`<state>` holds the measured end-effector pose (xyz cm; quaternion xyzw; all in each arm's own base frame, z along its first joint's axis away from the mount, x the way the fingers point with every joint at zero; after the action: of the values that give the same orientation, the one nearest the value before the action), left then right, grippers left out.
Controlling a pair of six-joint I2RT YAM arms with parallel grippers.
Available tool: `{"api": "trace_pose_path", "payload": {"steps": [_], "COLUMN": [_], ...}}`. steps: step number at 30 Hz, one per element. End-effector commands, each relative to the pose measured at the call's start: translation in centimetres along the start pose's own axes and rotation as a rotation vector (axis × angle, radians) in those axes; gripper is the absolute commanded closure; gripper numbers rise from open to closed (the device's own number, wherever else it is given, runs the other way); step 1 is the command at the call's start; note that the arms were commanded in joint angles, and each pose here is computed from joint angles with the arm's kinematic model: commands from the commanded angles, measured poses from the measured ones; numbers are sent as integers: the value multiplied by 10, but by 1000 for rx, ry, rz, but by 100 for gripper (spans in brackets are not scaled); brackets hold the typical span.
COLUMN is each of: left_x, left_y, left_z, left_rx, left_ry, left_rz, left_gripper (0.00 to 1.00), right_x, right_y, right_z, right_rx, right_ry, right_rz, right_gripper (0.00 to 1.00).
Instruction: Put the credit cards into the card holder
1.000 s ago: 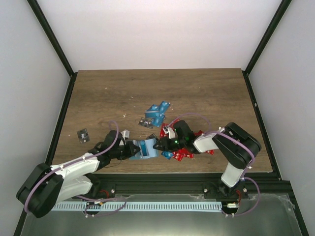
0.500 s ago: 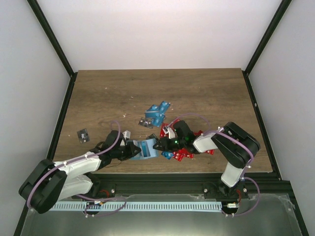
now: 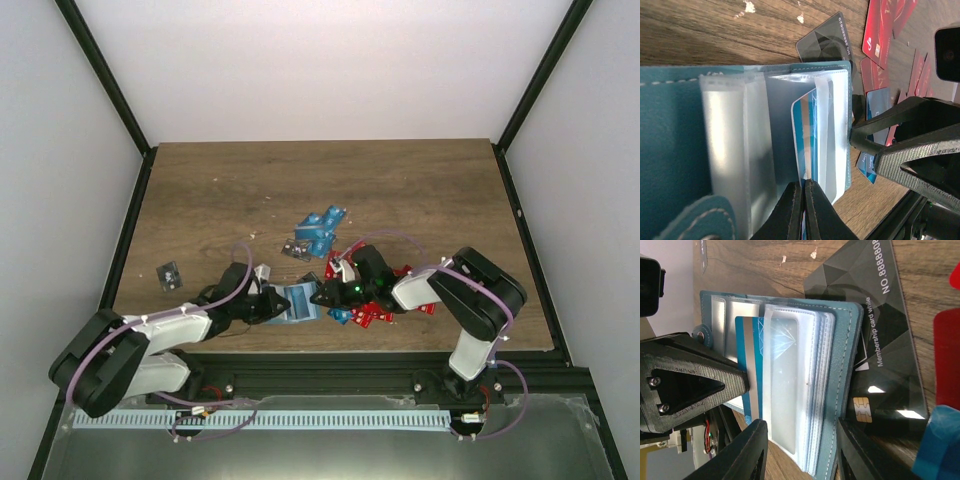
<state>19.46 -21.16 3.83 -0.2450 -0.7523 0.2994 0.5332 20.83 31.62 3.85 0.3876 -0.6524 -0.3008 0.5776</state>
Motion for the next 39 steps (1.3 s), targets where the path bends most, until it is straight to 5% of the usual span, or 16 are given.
{"api": "trace_pose_path", "payload": {"steps": [1,23,35,39], "left_x": [-3,-16,18,24], "left_y": [-3,-4,-14,-18], "left_z": [1,1,-8,-8], "left_rx": [-36,-101,-152,-183], "left_ry": [26,97,36,28], "left_rz": [-7,-52,-121,-126], "left_gripper": [96,96,67,69], "right_x": [-7,-8,12,17], "right_y": [-3,0,29,37], "right_z": [5,-4,-16,-14], "right_rx": [9,58,125,128], "right_ry": [34,32,-16,-20], "right_rz": [12,61,59,34], "right_gripper": [60,60,57,56]}}
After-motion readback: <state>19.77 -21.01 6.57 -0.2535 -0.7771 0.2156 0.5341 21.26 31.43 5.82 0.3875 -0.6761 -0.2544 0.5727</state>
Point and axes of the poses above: each gripper's point midway between its finger pads, its own x axis back along the fingers, its own y axis along the line the jaws close on, z = x × y, the point moved 1 cm from there along x, back along the fingers, and after that the axes turned 5 degrees about -x, right-handed, at the moved point
